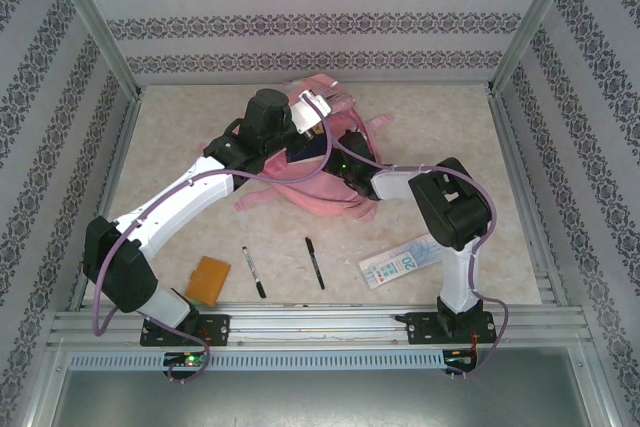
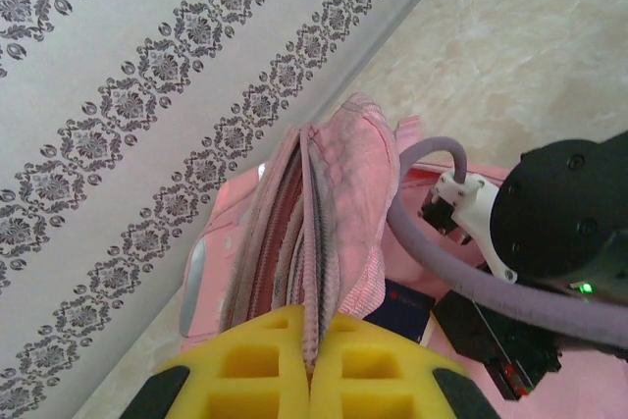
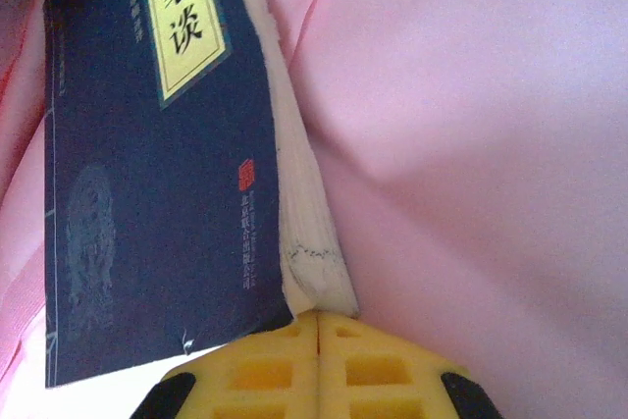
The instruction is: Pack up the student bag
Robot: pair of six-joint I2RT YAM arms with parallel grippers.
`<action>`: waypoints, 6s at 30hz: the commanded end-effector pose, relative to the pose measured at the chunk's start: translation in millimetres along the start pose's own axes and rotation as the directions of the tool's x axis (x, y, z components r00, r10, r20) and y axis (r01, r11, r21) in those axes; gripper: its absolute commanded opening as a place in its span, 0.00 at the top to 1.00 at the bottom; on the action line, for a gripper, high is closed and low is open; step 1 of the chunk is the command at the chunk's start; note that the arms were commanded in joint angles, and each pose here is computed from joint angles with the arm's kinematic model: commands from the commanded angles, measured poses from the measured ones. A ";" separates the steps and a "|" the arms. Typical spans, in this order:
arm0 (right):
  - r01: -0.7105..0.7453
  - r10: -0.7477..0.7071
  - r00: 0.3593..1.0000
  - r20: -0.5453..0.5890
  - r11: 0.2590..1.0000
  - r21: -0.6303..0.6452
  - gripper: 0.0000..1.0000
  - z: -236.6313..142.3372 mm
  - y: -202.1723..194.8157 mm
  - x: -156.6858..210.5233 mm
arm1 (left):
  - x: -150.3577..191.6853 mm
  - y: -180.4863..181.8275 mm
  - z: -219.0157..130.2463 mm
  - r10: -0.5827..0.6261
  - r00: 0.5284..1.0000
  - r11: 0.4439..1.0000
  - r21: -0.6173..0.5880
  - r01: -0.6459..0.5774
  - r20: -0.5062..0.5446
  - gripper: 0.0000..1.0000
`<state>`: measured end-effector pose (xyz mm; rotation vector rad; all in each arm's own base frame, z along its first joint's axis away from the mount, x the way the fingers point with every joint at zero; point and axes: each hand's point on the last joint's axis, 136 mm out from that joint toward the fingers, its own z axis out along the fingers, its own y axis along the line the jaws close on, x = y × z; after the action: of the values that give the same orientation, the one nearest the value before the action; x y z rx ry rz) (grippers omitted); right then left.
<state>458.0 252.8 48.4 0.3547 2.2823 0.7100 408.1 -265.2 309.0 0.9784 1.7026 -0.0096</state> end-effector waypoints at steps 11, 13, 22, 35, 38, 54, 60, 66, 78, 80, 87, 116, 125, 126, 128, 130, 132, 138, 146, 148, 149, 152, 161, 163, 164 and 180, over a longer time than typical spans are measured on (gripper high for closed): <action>0.023 -0.016 0.992 0.127 0.998 -0.050 1.00 12.0 -0.8 -71.3 | -44.4 18.9 -19.2 0.015 0.987 0.999 -0.036 -0.009 0.158 1.00; 0.033 -0.025 0.992 0.123 0.997 -0.070 1.00 14.6 1.8 -78.0 | -45.3 18.6 -19.3 0.015 0.987 0.999 -0.034 -0.010 0.160 1.00; -0.003 0.015 0.998 0.068 0.986 -0.164 0.86 -27.0 18.8 -66.9 | -34.2 14.4 -12.5 -0.016 0.992 0.999 -0.026 0.019 0.128 1.00; -0.181 0.173 0.981 -0.082 0.979 -0.094 0.66 -134.2 -47.7 -22.1 | -0.7 -68.8 -28.4 -0.178 0.984 0.908 0.387 0.157 0.017 0.38; -0.165 0.151 0.975 -0.165 0.984 -0.073 0.58 -152.9 -52.6 -7.1 | 11.1 -59.5 -35.0 -0.327 0.943 0.880 0.345 0.326 -0.057 0.31; -0.074 0.081 0.918 -0.387 0.997 0.033 0.28 -184.4 -22.1 93.3 | 239.4 -20.8 -15.5 -0.825 0.194 0.471 -0.459 0.753 -0.531 0.16; -0.084 0.094 0.927 -0.362 0.995 0.044 0.27 -153.5 -14.9 97.2 | 278.0 -7.0 -5.2 -0.858 0.167 0.466 -0.598 0.652 -0.486 0.18; -0.160 0.190 0.909 -0.370 0.981 0.111 0.38 -127.8 -39.8 85.8 | 302.5 2.8 -5.2 -0.905 0.145 0.392 -0.651 0.651 -0.400 0.18; -0.178 0.190 0.926 -0.326 0.982 0.066 0.83 -113.4 -57.3 32.7 | 315.2 0.2 15.8 -0.928 0.130 0.334 -0.628 0.703 -0.348 0.37; -0.203 0.208 0.922 -0.327 0.978 0.051 0.85 -108.4 -58.0 22.9 | 317.6 -0.9 20.8 -0.930 0.123 0.327 -0.628 0.706 -0.347 0.38; -0.257 0.244 0.912 -0.331 0.966 0.005 0.91 -98.7 -51.7 6.2 | 322.8 -8.1 41.7 -0.944 0.062 0.262 -0.622 0.738 -0.324 0.39; -0.056 0.060 0.982 -0.180 0.998 0.029 0.44 -119.3 -90.2 -69.4 | 181.5 -62.1 17.7 -0.961 0.000 0.098 -0.342 0.935 -0.275 1.00; 0.168 -0.169 0.984 -0.056 0.985 -0.021 0.39 -205.5 -62.7 -23.0 | 164.1 -67.2 22.2 -0.969 -0.045 0.040 -0.332 0.943 -0.244 1.00; 0.223 -0.229 0.972 -0.053 0.971 -0.090 0.40 -207.7 -43.9 -10.3 | 162.0 -70.0 23.3 -0.966 -0.050 0.036 -0.326 0.945 -0.253 1.00; 0.411 -0.426 0.904 -0.011 0.879 -0.242 0.39 -210.7 3.1 24.7 | 156.6 -78.3 26.0 -0.957 -0.058 0.033 -0.308 0.951 -0.283 1.00; 0.614 -0.618 0.784 0.064 0.756 -0.227 0.14 -208.4 28.2 53.5 | 152.6 -86.0 27.5 -0.949 -0.066 0.029 -0.293 0.956 -0.309 1.00; 0.737 -0.718 0.674 0.173 0.639 -0.222 0.08 -201.7 46.8 68.1 | 150.9 -88.8 26.8 -0.944 -0.081 0.017 -0.291 0.957 -0.320 1.00; 0.834 -0.751 0.545 0.372 0.442 -0.330 0.07 -179.1 69.4 92.5 | 144.1 -89.7 23.3 -0.944 -0.120 -0.031 -0.278 0.960 -0.308 1.00; 0.853 -0.742 0.510 0.434 0.372 -0.367 0.26 -146.5 72.3 99.4 | 130.3 -96.1 24.3 -0.930 -0.149 -0.071 -0.233 0.970 -0.337 1.00; 0.851 -0.730 0.516 0.449 0.379 -0.363 0.36 -138.7 70.8 95.1 | 127.4 -98.6 22.7 -0.923 -0.156 -0.080 -0.221 0.972 -0.352 1.00; 0.852 -0.720 0.519 0.461 0.389 -0.350 0.40 -135.2 70.1 91.4 | 125.7 -99.2 21.7 -0.921 -0.160 -0.087 -0.212 0.973 -0.354 1.00; 0.857 -0.714 0.514 0.475 0.412 -0.308 0.48 -125.0 64.6 85.9 | 124.1 -98.0 17.9 -0.923 -0.168 -0.101 -0.204 0.974 -0.347 1.00; 0.870 -0.702 0.492 0.515 0.422 -0.256 0.57 -116.8 58.9 77.1 | 124.0 -104.9 13.9 -0.908 -0.168 -0.098 -0.196 0.976 -0.383 1.00; 0.875 -0.704 0.483 0.522 0.407 -0.261 0.59 -118.0 59.9 79.6 | 124.0 -104.5 14.1 -0.910 -0.160 -0.090 -0.195 0.977 -0.383 1.00; 0.877 -0.704 0.480 0.523 0.403 -0.262 0.61 -118.3 60.2 80.9 | 124.3 -104.4 14.3 -0.910 -0.159 -0.087 -0.197 0.977 -0.383 1.00; 0.865 -0.719 0.494 0.490 0.466 -0.187 0.79 -99.8 51.5 74.7 | 117.7 -107.2 15.0 -0.898 -0.173 -0.107 -0.182 0.977 -0.404 1.00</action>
<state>325.3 288.9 90.8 -0.8144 1.5952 0.5566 352.4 -250.2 125.8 -0.6990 2.5676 -0.9627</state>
